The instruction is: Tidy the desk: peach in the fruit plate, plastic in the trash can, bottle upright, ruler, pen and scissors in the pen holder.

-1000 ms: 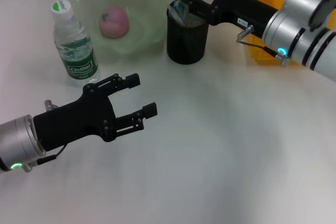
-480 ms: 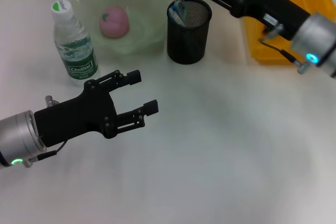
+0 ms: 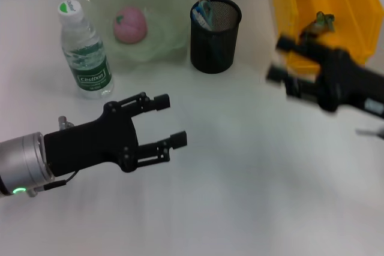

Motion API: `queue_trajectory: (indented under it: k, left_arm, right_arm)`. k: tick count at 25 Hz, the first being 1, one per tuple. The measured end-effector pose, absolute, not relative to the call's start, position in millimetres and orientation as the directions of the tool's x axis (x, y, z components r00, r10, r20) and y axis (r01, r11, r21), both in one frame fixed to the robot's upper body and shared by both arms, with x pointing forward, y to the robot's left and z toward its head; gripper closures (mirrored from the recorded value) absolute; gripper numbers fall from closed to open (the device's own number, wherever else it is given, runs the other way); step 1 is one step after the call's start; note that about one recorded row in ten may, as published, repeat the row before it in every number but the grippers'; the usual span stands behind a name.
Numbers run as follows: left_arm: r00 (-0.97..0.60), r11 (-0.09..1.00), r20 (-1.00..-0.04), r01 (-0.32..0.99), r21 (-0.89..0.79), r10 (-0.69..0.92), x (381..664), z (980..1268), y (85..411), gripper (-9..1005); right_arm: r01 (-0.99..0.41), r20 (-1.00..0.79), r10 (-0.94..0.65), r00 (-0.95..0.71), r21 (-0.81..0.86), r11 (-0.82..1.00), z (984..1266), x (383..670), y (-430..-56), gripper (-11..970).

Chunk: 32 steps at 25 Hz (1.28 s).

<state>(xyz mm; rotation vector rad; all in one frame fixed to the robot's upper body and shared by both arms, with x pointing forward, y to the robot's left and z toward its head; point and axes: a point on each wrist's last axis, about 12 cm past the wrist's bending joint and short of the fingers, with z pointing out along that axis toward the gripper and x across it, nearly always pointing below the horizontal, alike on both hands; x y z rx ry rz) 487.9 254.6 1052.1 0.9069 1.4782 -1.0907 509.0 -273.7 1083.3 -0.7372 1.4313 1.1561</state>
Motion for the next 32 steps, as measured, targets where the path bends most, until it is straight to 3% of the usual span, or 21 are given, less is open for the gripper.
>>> queue_trajectory:
  k: [10, 32]
  left_arm:
    - [-0.259, 0.197, -0.959, 0.952, -0.233, 0.119, 489.9, 1054.0, 254.5, 210]
    - [-0.250, 0.182, -0.956, 0.958, -0.222, 0.151, 490.5, 1054.2, 257.3, 210]
  right_arm:
    - [-0.940, -0.948, -0.137, -0.288, 0.253, 0.229, 1058.1, 497.2, -271.0, 218]
    - [-0.952, -0.951, -0.166, -0.259, 0.222, 0.210, 1053.8, 498.1, -258.4, 221]
